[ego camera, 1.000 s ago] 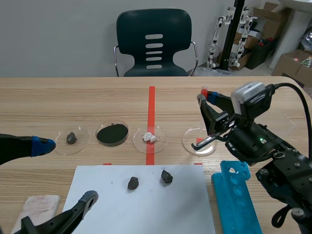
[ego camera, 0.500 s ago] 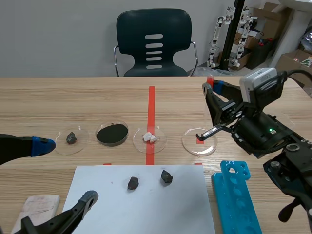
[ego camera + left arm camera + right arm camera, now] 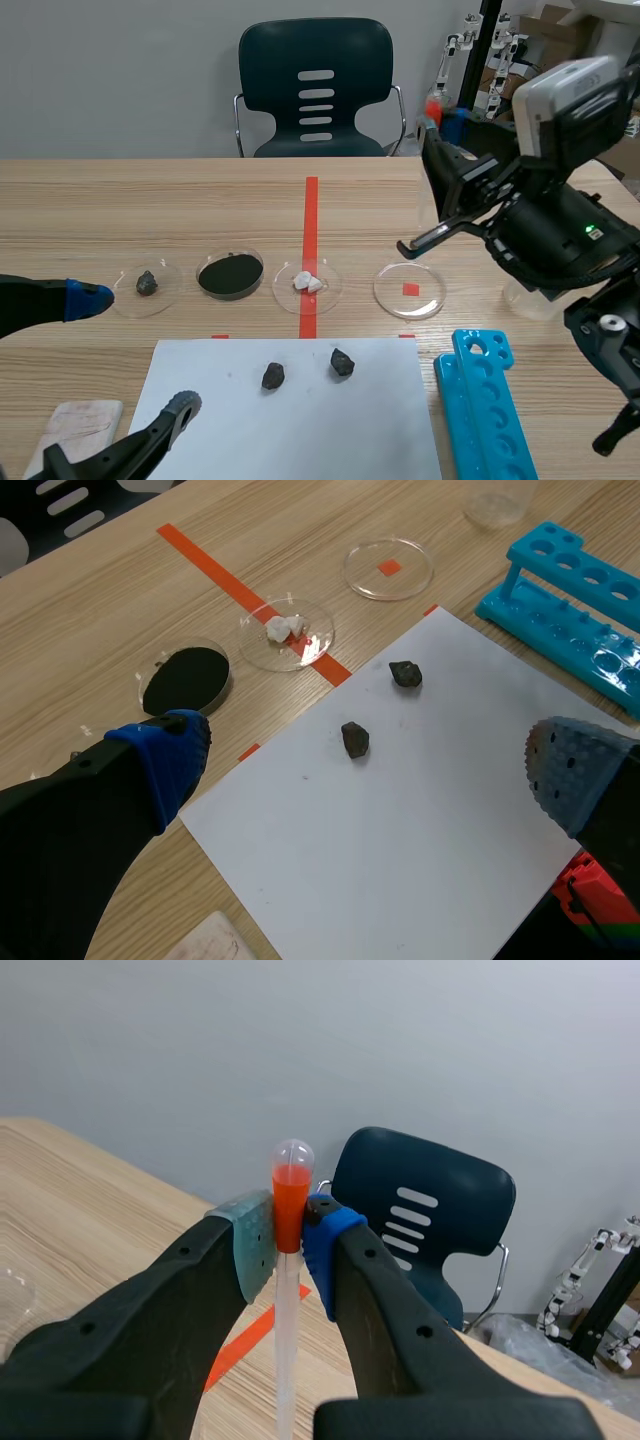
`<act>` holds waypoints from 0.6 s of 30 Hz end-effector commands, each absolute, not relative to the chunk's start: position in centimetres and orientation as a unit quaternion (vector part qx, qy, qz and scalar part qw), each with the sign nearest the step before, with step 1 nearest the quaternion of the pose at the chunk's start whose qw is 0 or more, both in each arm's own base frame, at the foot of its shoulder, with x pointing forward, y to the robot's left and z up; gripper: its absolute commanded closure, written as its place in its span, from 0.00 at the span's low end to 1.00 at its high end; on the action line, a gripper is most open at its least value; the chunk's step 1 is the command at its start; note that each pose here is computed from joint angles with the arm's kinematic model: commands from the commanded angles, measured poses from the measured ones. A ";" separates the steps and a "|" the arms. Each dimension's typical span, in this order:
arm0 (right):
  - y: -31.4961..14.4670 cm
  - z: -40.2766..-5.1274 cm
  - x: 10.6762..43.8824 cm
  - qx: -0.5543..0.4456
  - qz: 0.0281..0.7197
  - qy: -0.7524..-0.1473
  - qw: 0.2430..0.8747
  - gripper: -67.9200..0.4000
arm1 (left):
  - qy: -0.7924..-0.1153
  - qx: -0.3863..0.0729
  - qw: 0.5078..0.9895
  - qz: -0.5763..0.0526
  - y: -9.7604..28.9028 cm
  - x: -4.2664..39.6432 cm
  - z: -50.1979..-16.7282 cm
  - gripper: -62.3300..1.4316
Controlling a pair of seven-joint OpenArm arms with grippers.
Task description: Draw acid from the petri dish
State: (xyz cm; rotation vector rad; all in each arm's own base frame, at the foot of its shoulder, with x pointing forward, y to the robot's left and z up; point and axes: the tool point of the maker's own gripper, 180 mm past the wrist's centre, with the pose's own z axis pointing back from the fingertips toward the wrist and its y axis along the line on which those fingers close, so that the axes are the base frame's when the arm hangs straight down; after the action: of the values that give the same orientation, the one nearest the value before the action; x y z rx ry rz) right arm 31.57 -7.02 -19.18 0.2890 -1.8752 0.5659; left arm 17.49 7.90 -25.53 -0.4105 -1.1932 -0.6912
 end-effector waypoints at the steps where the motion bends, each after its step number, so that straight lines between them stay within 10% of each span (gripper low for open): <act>1: -7.0 -17.9 31.2 0.123 0.238 -0.800 0.536 0.88 | -0.559 -0.193 0.745 -0.309 7.8 17.7 -24.8 0.00; 18: -5.7 -15.6 26.8 0.138 0.234 -0.787 0.554 0.88 | -0.559 -0.193 0.745 -0.309 7.8 17.7 -24.8 0.00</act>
State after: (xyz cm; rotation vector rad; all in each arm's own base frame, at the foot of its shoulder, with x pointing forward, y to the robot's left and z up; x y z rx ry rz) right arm 26.92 -5.71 -16.69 0.3173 -1.8221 0.5549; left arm 17.49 7.90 -25.53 -0.4105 -1.1932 -0.6912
